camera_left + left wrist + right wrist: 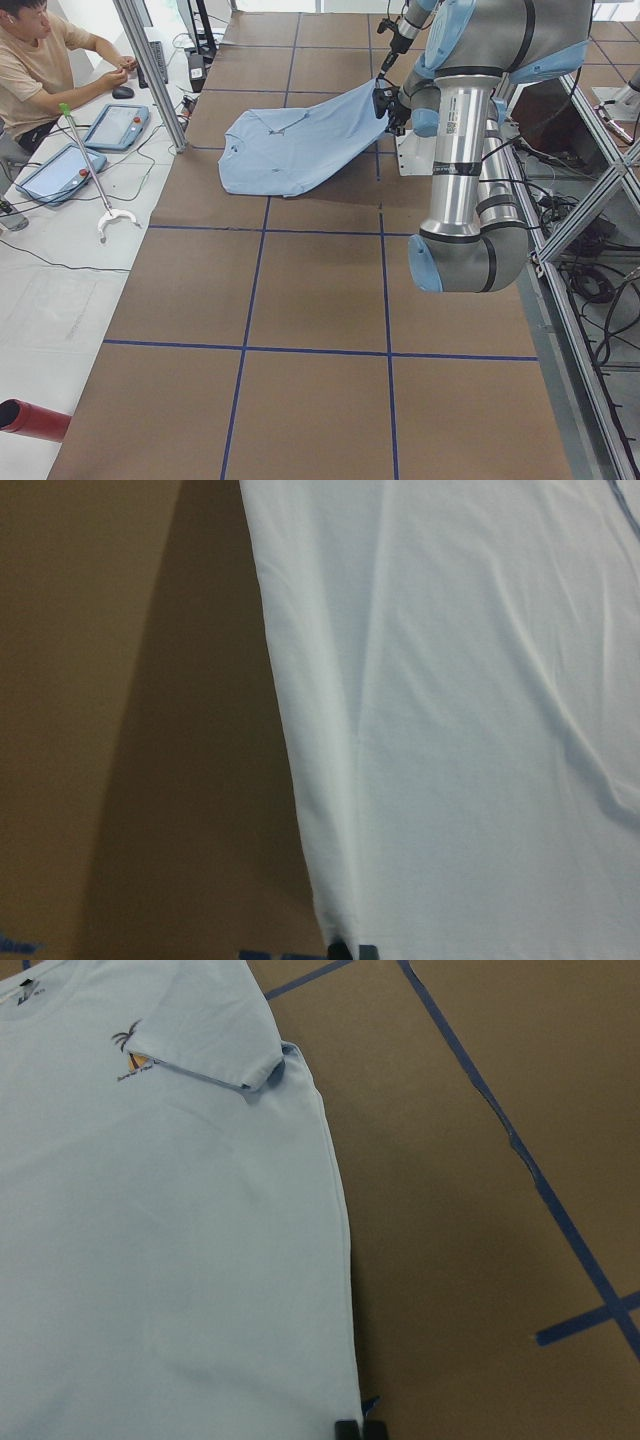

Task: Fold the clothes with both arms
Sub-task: 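Lift the hem with both grippers and fold it toward the collar, then release the hem near the collar and raise both grippers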

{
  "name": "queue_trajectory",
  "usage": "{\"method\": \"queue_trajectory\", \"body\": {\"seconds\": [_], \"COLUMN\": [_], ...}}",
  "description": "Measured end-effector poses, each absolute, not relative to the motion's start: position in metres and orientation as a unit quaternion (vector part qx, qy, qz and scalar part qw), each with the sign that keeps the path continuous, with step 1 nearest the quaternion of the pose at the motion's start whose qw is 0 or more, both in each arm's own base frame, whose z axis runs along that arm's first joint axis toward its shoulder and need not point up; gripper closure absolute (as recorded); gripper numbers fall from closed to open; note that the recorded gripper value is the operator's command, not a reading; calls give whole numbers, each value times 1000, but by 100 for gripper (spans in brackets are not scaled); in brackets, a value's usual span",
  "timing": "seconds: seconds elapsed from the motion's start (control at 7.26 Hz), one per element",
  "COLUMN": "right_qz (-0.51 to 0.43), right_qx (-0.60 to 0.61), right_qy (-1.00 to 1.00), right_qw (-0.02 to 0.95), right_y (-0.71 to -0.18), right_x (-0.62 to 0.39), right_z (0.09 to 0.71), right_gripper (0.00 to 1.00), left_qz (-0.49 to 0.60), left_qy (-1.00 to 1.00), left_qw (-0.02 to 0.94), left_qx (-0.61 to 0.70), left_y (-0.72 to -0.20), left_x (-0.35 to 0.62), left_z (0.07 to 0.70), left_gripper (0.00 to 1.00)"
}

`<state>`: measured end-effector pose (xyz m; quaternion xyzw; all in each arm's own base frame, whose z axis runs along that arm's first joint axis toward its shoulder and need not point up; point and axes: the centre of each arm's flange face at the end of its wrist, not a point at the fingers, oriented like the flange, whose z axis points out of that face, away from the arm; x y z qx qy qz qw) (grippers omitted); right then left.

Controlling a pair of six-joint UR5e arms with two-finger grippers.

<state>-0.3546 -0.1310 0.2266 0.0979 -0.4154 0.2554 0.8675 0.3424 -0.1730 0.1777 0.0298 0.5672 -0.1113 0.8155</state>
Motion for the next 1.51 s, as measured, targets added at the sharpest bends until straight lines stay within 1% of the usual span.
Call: {"method": "queue_trajectory", "body": {"seconds": [0.28, 0.55, 1.24, 1.51], "right_qz": [247, 252, 284, 293], "right_qx": [87, 103, 157, 168], "right_qy": [-416, -407, -318, -316], "right_qw": [871, 872, 891, 887], "right_y": [-147, -193, -375, -439], "right_x": [-332, -332, -349, -371], "right_z": [200, 183, 181, 203], "right_gripper": [100, 100, 100, 100], "left_qz": [-98, -94, -108, -109], "left_qy": [565, 548, 468, 430], "left_qw": [818, 826, 854, 870], "left_qx": [42, 98, 198, 216], "left_y": [-186, -228, -382, -438], "left_x": [319, 312, 335, 353], "left_z": [169, 173, 185, 199], "left_gripper": [100, 100, 100, 100]}}
